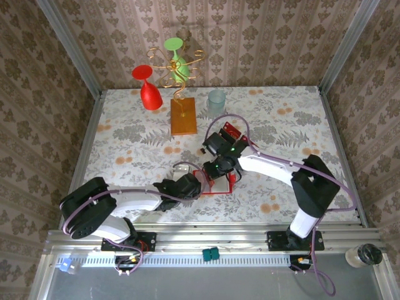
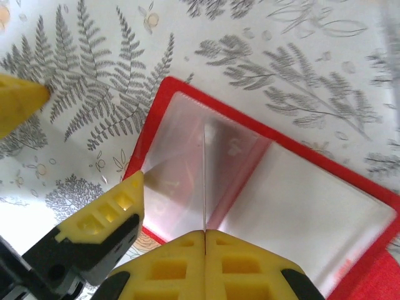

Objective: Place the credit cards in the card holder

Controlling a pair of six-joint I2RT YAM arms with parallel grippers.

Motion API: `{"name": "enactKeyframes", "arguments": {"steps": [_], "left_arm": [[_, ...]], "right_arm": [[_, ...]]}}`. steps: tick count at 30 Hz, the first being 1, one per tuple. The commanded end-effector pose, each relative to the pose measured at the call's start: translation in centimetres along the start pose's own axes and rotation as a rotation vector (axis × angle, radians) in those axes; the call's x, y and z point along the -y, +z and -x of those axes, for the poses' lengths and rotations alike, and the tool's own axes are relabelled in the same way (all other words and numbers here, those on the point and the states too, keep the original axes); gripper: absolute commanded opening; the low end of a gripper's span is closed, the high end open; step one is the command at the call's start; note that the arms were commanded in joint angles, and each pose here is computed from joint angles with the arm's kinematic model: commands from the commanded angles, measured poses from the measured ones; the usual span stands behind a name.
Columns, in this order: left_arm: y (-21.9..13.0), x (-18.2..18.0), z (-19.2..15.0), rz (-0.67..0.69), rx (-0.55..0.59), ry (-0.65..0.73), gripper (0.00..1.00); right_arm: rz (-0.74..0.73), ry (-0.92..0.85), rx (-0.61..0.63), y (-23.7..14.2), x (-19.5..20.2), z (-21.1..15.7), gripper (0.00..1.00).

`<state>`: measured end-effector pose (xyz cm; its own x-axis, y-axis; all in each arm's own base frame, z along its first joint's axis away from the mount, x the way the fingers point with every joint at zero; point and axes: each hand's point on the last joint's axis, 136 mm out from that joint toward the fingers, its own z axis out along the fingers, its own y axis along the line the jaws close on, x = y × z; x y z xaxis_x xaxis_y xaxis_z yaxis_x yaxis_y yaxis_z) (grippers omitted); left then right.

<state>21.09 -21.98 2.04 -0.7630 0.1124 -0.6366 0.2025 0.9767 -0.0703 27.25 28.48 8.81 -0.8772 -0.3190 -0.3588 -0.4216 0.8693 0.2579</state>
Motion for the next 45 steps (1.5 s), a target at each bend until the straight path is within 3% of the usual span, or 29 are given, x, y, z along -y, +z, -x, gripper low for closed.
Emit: {"name": "enactKeyframes", "arguments": {"steps": [1, 11, 17, 45], "left_arm": [[0.0, -1.1, -1.1, 0.063, -0.035, 0.017, 1.00], [-0.1, -1.4, -1.4, 0.078, -0.041, 0.018, 1.00], [-0.1, -1.4, -1.3, 0.081, -0.037, 0.013, 1.00], [0.0, -1.3, -1.5, 0.076, -0.037, 0.007, 1.00]], "right_arm": [[0.058, 0.113, 0.087, -1.8, 0.7, 0.7, 0.00], [0.235, 0.344, 0.320, -2.8, 2.3, 0.0, 0.00], [0.293, 0.415, 0.385, -1.9, 2.7, -0.5, 0.00], [0.286, 0.467, 0.357, 2.4, 4.0, -2.4, 0.00]]}}
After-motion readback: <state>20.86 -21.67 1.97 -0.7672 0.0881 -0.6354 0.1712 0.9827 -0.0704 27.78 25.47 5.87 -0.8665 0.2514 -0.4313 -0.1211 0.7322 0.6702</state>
